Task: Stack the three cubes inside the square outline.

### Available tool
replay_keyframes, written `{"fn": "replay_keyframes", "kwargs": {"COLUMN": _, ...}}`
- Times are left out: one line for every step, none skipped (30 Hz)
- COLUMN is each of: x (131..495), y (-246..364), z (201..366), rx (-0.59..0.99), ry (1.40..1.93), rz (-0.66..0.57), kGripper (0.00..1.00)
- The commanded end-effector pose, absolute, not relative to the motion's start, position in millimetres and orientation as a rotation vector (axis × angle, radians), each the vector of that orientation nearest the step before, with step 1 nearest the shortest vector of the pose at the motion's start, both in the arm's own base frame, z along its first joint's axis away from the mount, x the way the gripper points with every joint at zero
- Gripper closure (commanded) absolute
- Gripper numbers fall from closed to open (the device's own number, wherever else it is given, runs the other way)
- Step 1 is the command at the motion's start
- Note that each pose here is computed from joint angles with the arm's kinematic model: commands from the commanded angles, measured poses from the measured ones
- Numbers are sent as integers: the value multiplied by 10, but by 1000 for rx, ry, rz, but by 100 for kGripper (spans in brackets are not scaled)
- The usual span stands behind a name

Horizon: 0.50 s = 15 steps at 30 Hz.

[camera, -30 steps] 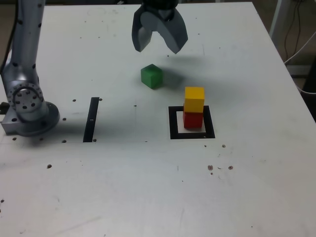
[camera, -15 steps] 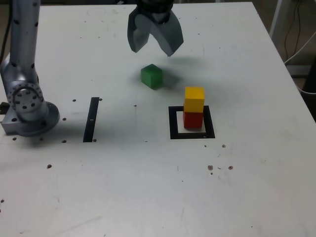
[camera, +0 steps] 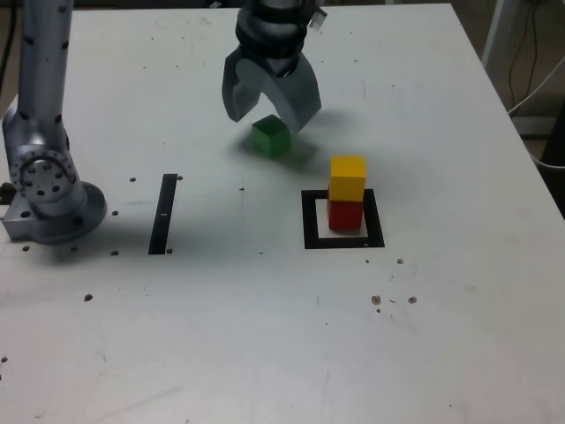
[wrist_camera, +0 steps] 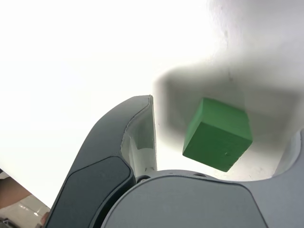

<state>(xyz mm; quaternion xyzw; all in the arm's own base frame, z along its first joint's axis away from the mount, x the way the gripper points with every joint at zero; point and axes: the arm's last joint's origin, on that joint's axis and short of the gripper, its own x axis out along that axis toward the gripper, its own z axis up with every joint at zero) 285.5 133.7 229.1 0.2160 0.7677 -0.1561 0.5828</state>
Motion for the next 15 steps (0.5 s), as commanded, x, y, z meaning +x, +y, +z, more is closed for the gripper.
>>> {"fn": "replay_keyframes", "kwargs": {"x": 2847, "y": 1292, "z": 2282, "rx": 511, "ry": 1789, "rz": -364, "kGripper": 2}}
{"fn": "replay_keyframes", "kwargs": {"x": 2845, "y": 1276, "z": 2268, "rx": 513, "ry": 1790, "rz": -365, "kGripper": 2}}
{"fn": "replay_keyframes", "kwargs": {"x": 2844, "y": 1260, "z": 2254, "rx": 515, "ry": 1790, "rz": -366, "kGripper": 2}}
{"fn": "replay_keyframes", "kwargs": {"x": 2843, "y": 1245, "z": 2243, "rx": 517, "ry": 1790, "rz": -367, "kGripper": 2}}
{"fn": "replay_keyframes", "kwargs": {"x": 2843, "y": 1230, "z": 2232, "rx": 519, "ry": 1790, "rz": -367, "kGripper": 3}}
{"fn": "replay_keyframes", "kwargs": {"x": 2844, "y": 1215, "z": 2222, "rx": 522, "ry": 1791, "rz": -367, "kGripper": 3}}
{"fn": "replay_keyframes", "kwargs": {"x": 2845, "y": 1200, "z": 2214, "rx": 526, "ry": 1792, "rz": -366, "kGripper": 4}}
{"fn": "replay_keyframes", "kwargs": {"x": 2848, "y": 1185, "z": 2207, "rx": 529, "ry": 1793, "rz": -365, "kGripper": 4}}
{"fn": "replay_keyframes", "kwargs": {"x": 2851, "y": 1170, "z": 2201, "rx": 533, "ry": 1794, "rz": -363, "kGripper": 5}}
{"fn": "replay_keyframes", "kwargs": {"x": 2856, "y": 1152, "z": 2194, "rx": 538, "ry": 1797, "rz": -359, "kGripper": 6}}
{"fn": "replay_keyframes", "kwargs": {"x": 2859, "y": 1141, "z": 2189, "rx": 542, "ry": 1799, "rz": -354, "kGripper": 7}}
{"fn": "replay_keyframes", "kwargs": {"x": 2862, "y": 1134, "z": 2186, "rx": 545, "ry": 1802, "rz": -348, "kGripper": 8}}
{"fn": "replay_keyframes", "kwargs": {"x": 2864, "y": 1129, "z": 2183, "rx": 548, "ry": 1805, "rz": -341, "kGripper": 10}}
{"fn": "replay_keyframes", "kwargs": {"x": 2866, "y": 1127, "z": 2182, "rx": 550, "ry": 1807, "rz": -333, "kGripper": 13}}
{"fn": "replay_keyframes", "kwargs": {"x": 2868, "y": 1127, "z": 2182, "rx": 552, "ry": 1809, "rz": -323, "kGripper": 15}}
